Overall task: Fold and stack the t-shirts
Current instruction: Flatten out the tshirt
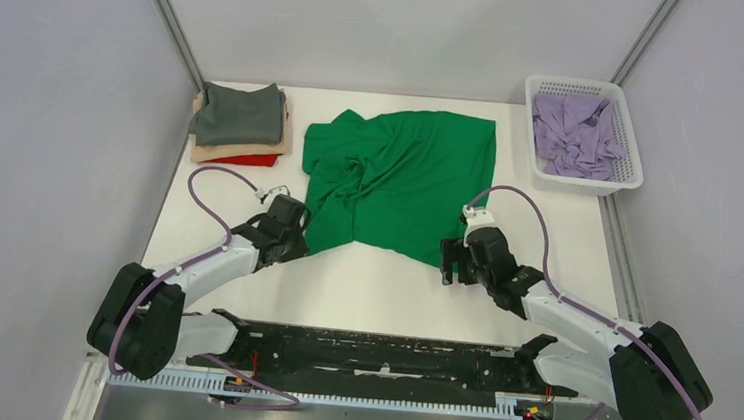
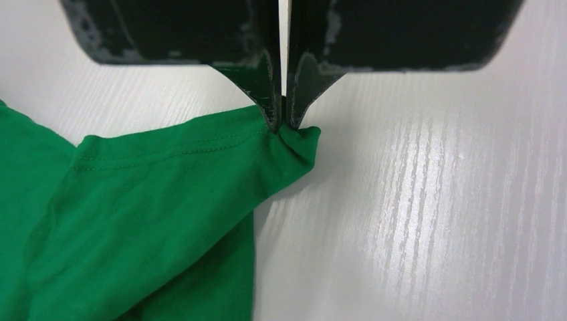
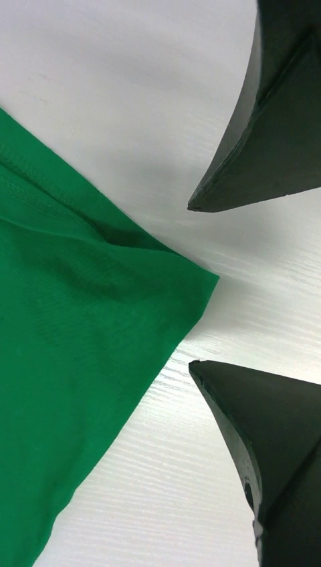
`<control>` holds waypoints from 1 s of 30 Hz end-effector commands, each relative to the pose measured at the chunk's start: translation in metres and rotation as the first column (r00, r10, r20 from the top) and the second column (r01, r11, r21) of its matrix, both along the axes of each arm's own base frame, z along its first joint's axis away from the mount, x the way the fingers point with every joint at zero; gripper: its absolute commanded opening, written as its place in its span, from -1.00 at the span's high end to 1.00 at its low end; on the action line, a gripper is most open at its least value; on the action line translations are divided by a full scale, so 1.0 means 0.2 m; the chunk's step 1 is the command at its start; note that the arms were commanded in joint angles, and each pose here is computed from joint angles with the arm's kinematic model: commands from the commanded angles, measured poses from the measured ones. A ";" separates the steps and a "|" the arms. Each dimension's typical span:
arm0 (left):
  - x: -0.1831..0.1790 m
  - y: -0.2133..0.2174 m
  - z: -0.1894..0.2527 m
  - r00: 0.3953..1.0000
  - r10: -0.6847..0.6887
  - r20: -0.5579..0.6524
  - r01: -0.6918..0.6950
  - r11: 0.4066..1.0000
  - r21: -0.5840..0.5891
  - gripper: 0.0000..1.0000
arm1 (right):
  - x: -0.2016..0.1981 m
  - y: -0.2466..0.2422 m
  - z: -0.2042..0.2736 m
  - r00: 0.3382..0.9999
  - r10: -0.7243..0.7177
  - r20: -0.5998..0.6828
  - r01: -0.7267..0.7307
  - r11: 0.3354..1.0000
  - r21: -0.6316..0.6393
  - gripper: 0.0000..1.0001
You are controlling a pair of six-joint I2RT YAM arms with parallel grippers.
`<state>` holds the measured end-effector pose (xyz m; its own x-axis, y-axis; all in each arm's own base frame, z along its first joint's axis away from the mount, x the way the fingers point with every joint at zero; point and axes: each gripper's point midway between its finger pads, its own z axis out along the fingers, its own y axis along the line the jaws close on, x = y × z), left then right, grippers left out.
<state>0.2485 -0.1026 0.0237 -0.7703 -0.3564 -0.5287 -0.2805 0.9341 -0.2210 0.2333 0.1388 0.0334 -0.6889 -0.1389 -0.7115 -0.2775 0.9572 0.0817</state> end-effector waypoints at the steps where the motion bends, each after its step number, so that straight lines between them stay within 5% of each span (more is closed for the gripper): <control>1: 0.00 -0.03 0.03 0.998 -0.056 0.027 0.057 0.998 -0.024 0.96 | 0.04 0.04 0.00 0.999 0.016 0.028 -0.017 1.000 0.016 -0.60; 12: 0.00 -0.04 0.11 0.996 -0.047 0.081 0.052 0.997 -0.059 0.96 | 0.01 0.04 -0.12 1.000 -0.002 -0.006 0.001 0.998 -0.063 0.23; 16: 0.04 -0.05 0.19 0.989 -0.031 0.143 0.043 0.995 -0.085 0.96 | 0.06 0.04 -0.07 0.997 -0.047 0.054 0.049 0.998 -0.028 1.00; 24: 0.30 -0.10 0.83 0.872 0.043 0.488 0.048 0.984 -0.172 0.96 | 0.34 0.05 0.62 0.885 -0.211 0.416 0.156 0.974 0.164 1.00; 30: 0.30 -0.01 1.65 0.617 0.142 0.774 0.062 0.972 -0.228 0.96 | 0.33 -0.07 1.34 0.696 -0.310 0.647 0.148 0.944 0.293 1.00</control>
